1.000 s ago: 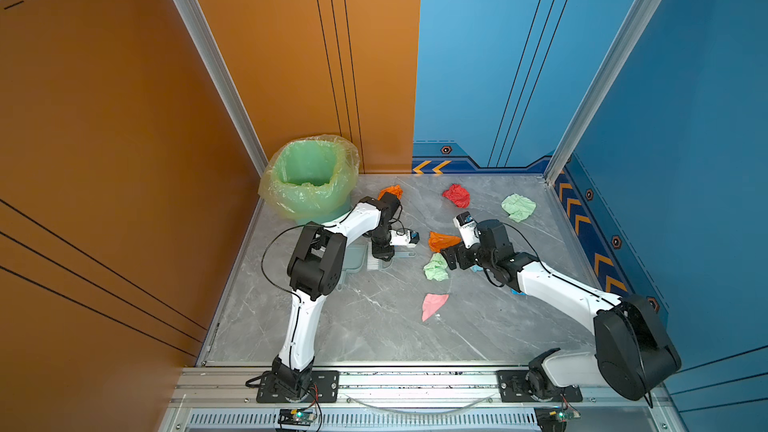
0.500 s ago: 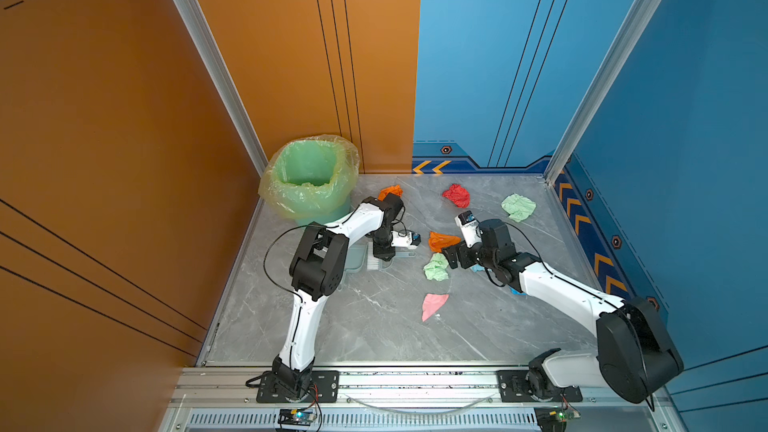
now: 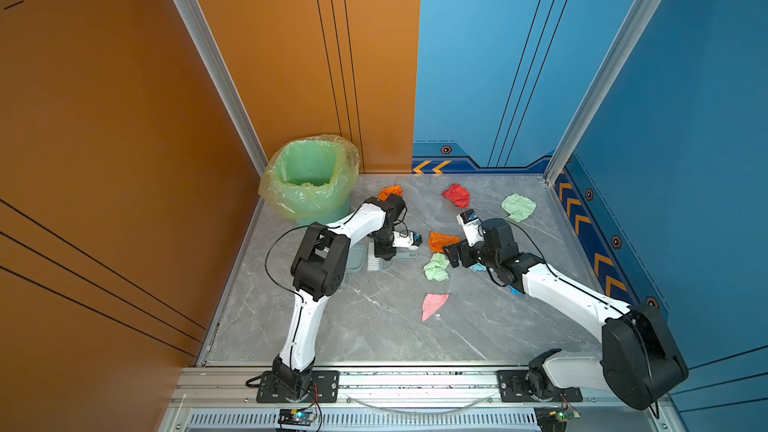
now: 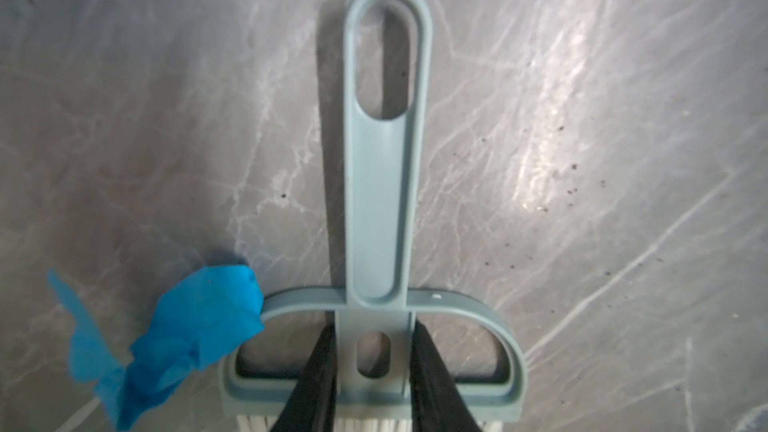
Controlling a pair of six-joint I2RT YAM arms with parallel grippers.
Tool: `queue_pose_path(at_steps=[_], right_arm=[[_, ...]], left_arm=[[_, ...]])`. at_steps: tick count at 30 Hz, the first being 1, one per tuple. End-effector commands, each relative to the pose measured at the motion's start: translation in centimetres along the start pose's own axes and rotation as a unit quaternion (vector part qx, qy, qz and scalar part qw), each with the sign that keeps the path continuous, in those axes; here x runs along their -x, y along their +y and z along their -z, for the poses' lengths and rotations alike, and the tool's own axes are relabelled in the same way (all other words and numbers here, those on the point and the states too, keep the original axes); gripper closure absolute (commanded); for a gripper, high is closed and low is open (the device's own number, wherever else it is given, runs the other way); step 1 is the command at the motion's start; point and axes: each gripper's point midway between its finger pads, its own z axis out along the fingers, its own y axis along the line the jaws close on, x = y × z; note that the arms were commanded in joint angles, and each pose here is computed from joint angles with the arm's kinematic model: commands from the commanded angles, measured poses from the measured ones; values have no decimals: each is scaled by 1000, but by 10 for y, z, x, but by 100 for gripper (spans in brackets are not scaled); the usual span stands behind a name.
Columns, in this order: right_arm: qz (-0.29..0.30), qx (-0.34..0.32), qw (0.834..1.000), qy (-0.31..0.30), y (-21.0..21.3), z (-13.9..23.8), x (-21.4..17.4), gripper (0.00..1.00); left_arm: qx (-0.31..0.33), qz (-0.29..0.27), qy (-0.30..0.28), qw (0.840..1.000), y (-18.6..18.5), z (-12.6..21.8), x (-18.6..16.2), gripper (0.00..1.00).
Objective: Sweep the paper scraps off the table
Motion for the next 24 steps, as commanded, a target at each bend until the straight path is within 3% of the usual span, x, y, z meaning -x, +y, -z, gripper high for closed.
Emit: queue_pose_path(at_steps=[1, 8, 10, 18, 24], right_arm=[[10, 10, 1000, 5, 2, 9, 3, 0], [34, 41, 998, 18, 7, 18, 5, 0], [40, 94, 994, 39, 19, 21, 1, 0], [47, 205, 975, 76, 45, 27, 0, 0], [73, 262, 960, 60, 59, 31, 10, 0]], left_arm=[[-21, 19, 17, 999, -5, -22, -3, 88], [-27, 33, -16, 999, -5, -10, 4, 92], [-32, 31, -35, 998, -7, -2, 8, 90], [-30, 37, -87, 995, -9, 29, 14, 94], [-40, 43, -120, 991, -16, 49, 16, 95]])
